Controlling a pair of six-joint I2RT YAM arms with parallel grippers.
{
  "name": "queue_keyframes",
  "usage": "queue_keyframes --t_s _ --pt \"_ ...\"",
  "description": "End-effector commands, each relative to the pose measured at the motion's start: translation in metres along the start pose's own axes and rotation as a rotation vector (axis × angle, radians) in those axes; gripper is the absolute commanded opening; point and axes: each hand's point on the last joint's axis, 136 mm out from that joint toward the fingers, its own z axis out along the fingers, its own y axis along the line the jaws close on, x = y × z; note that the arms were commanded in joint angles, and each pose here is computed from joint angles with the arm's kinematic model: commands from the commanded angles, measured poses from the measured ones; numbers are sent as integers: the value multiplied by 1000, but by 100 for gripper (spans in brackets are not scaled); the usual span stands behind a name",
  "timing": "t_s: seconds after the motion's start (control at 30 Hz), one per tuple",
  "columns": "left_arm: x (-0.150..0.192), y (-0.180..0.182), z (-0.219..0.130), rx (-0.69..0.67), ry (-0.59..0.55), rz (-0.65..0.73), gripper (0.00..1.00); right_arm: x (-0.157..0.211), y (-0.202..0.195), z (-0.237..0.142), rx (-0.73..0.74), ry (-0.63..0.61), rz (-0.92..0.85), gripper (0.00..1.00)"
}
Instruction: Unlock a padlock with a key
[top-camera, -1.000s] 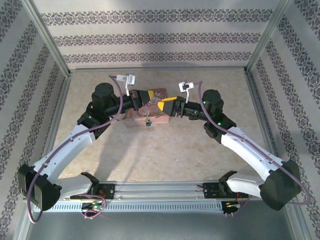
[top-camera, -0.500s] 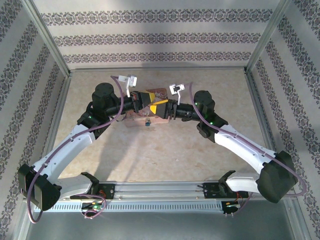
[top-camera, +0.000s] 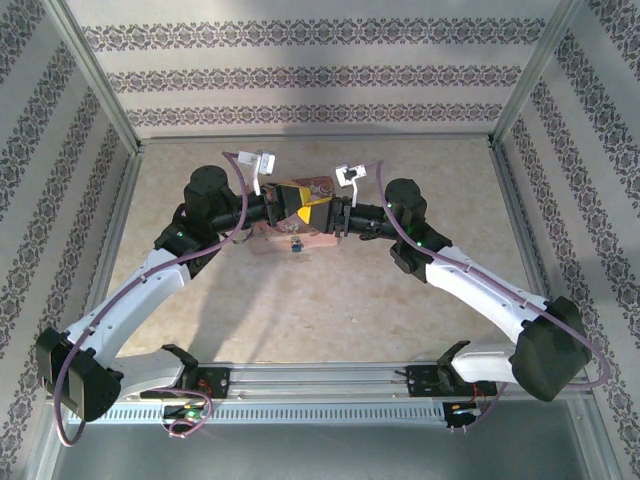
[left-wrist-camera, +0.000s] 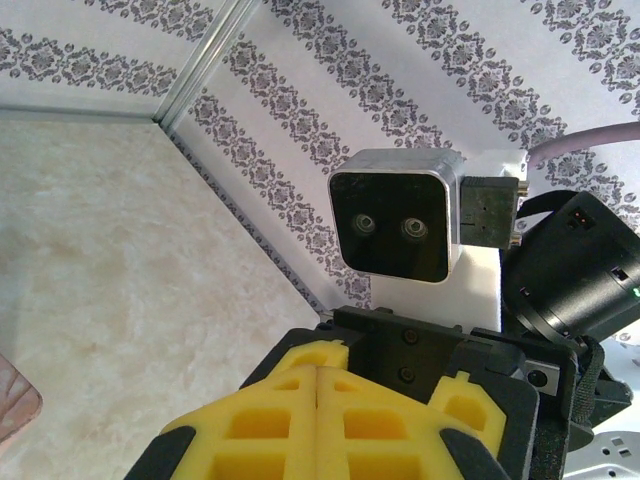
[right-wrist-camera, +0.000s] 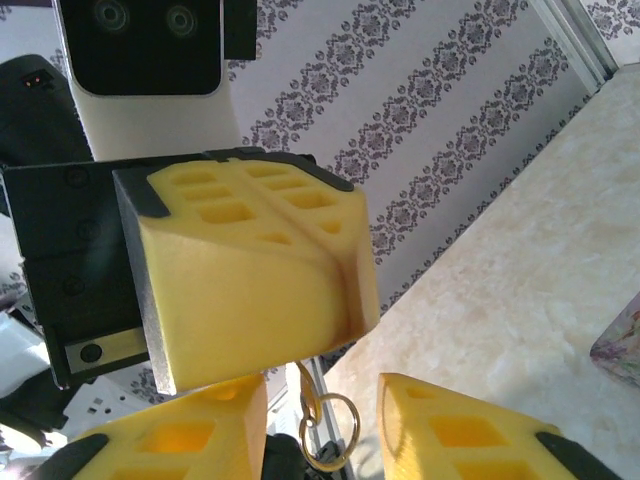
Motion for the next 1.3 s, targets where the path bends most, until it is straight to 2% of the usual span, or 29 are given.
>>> queue_keyframes --t_s 0.0,0.33,0.9,1.07,1.27 --pt "-2 -5 -5 14 -6 19 0 -10 18 4 -56 -11 -37 32" --pt "0 -4 -6 6 2 22 0 -9 17 -1 -48 -17 -36 24" --pt "1 0 -5 -10 4 20 0 -7 11 -7 -33 -17 -26 24" --pt "2 1 -5 -15 8 22 0 -7 10 -10 -28 -18 -22 29" --pt "2 1 -5 -15 7 22 0 -5 9 -9 -31 -12 -14 29"
